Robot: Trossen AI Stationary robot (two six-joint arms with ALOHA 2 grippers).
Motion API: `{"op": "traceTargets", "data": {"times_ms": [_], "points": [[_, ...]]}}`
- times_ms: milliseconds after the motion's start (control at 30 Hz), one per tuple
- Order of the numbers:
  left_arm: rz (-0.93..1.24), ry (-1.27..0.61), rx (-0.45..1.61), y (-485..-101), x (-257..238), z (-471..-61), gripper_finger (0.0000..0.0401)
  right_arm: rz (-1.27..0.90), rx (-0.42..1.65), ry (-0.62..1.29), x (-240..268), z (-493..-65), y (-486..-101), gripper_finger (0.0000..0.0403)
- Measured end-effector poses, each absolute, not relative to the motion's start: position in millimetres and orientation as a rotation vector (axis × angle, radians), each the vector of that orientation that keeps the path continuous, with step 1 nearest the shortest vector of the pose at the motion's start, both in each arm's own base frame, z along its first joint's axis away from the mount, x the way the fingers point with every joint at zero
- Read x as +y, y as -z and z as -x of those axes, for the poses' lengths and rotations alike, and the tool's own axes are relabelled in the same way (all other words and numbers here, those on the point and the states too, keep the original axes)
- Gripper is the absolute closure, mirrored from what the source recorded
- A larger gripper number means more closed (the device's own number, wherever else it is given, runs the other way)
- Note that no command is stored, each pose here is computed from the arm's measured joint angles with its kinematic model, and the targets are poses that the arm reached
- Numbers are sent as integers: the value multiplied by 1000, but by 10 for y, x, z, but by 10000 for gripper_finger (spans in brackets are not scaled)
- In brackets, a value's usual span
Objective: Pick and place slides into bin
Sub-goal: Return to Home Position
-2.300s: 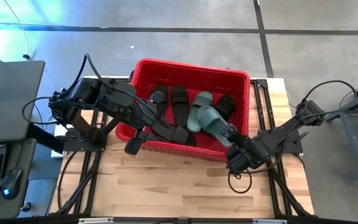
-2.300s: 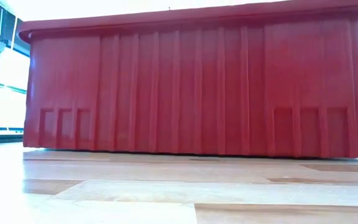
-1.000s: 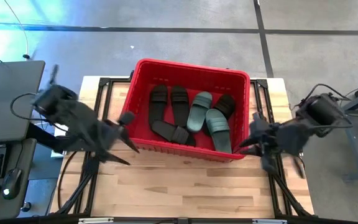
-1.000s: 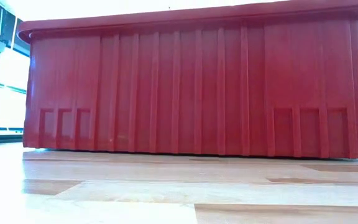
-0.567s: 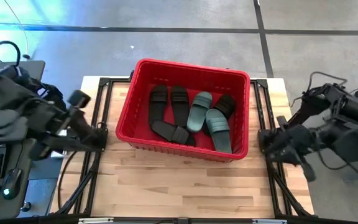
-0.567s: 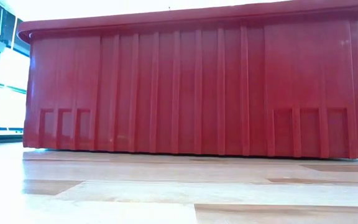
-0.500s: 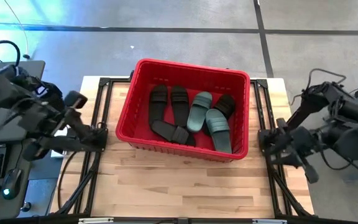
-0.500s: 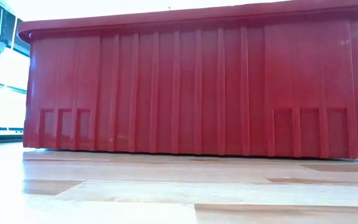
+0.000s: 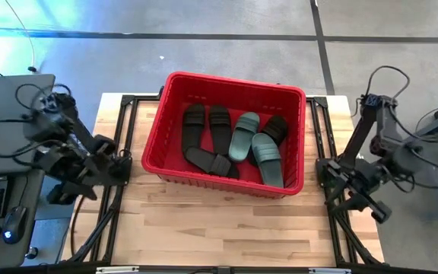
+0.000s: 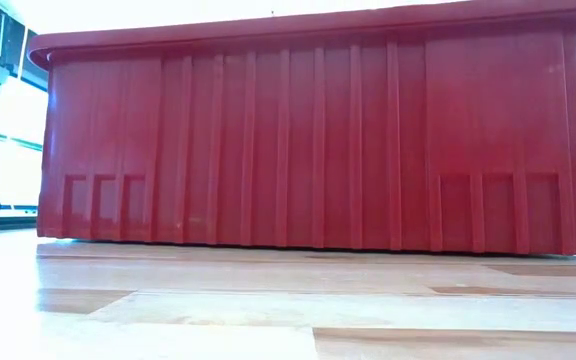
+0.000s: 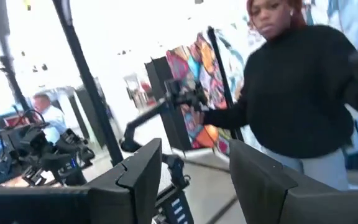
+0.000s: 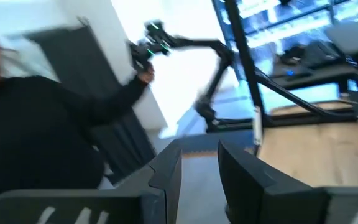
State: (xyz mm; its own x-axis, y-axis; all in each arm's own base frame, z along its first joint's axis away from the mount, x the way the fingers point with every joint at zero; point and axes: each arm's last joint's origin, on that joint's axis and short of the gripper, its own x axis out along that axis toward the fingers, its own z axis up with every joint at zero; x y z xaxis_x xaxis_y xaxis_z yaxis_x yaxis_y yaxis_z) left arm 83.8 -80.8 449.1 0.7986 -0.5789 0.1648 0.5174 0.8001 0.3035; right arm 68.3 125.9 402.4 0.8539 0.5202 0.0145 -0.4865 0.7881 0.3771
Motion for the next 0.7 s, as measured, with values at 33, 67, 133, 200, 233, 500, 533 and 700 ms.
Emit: {"op": "traceTargets", "data": {"times_ms": [33, 67, 133, 200, 233, 500, 533, 700], "points": [[-236, 591, -273, -4357, -791, -822, 229, -390, 70, -568, 1221, -663, -3946, 308], [-219, 587, -296, -4227, -782, -814, 229, -400, 46, -601, 1197, -647, -3865, 307], [-201, 597, -334, -3951, -793, -817, 229, -408, -13, -690, 1176, -617, -3712, 306], [-187, 648, -384, -3689, -819, -819, 229, -384, -76, -810, 1196, -592, -3541, 304], [-178, 683, -420, -3574, -836, -817, 229, -369, -106, -872, 1215, -581, -3448, 304], [-52, 754, -407, -2875, -922, -878, 229, -437, -111, -897, 1285, -603, -2807, 304], [-50, 730, -376, -2809, -929, -898, 229, -456, -88, -849, 1283, -617, -2751, 304], [-70, 630, -248, -2595, -959, -973, 229, -450, -58, -795, 1280, -631, -2603, 304]]}}
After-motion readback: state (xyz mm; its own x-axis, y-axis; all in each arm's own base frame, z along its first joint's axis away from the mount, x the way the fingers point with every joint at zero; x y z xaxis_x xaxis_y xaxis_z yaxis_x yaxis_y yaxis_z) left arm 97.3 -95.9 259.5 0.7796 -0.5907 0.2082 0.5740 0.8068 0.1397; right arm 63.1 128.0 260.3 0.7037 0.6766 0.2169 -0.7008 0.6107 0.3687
